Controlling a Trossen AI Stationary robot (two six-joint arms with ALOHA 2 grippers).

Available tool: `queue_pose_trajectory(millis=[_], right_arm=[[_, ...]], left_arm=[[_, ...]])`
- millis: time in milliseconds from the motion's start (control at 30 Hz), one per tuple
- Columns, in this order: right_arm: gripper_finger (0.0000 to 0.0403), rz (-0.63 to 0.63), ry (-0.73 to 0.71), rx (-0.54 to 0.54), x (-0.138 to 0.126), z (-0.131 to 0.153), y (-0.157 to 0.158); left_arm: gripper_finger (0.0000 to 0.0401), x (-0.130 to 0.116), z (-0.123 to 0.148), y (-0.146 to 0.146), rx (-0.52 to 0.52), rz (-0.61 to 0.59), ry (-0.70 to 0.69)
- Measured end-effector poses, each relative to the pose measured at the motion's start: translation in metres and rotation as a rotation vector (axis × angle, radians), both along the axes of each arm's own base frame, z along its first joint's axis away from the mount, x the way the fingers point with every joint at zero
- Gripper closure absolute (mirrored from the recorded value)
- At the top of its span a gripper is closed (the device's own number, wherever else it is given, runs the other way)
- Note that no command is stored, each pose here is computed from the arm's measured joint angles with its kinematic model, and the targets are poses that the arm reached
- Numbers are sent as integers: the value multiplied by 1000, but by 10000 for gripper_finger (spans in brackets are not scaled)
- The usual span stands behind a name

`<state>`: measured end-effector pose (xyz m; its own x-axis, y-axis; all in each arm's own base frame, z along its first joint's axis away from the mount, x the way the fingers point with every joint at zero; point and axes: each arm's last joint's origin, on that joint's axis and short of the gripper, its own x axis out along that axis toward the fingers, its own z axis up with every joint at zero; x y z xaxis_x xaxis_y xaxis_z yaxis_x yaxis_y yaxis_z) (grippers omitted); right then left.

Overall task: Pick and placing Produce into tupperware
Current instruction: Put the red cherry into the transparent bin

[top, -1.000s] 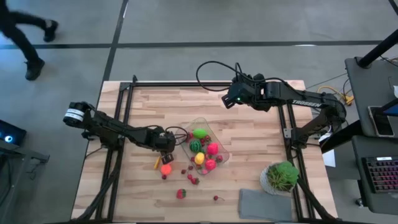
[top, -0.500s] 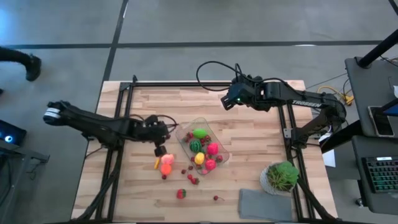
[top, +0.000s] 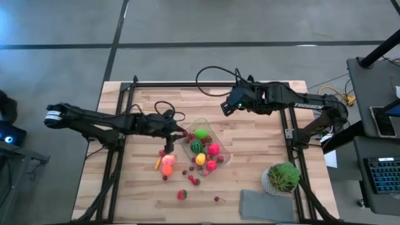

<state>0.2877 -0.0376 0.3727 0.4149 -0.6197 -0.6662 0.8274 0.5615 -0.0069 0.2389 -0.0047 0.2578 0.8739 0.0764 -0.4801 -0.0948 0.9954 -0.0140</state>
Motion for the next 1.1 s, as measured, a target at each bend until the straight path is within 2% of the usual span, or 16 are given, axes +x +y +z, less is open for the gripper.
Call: queue_pose_trajectory(millis=[67, 233, 433, 533, 667, 833, 967, 1100], right_arm=[[183, 20, -2, 7, 1, 0, 5], [183, 34, -23, 30, 2, 0, 14], [183, 164, -20, 190, 4, -4, 28], [183, 273, 18, 225, 4, -8, 42], [183, 399, 59, 235, 3, -14, 70], [184, 598, -79, 195, 4, -2, 125], [184, 626, -92, 200, -3, -5, 153], [184, 586, -44, 343, -3, -24, 178]], left_arm=[[286, 4, 1, 1, -44, -17, -36], [231, 4, -4, 6, -100, -35, -11], [181, 0, 1, 6, -105, -48, -29], [173, -5, 2, 5, -117, -56, -14], [173, -13, 0, 1, -241, -82, 51], [173, -26, -6, -12, -398, -92, 169], [173, -34, -4, -28, -413, -139, 191], [173, -41, 0, -41, -376, -164, 174]])
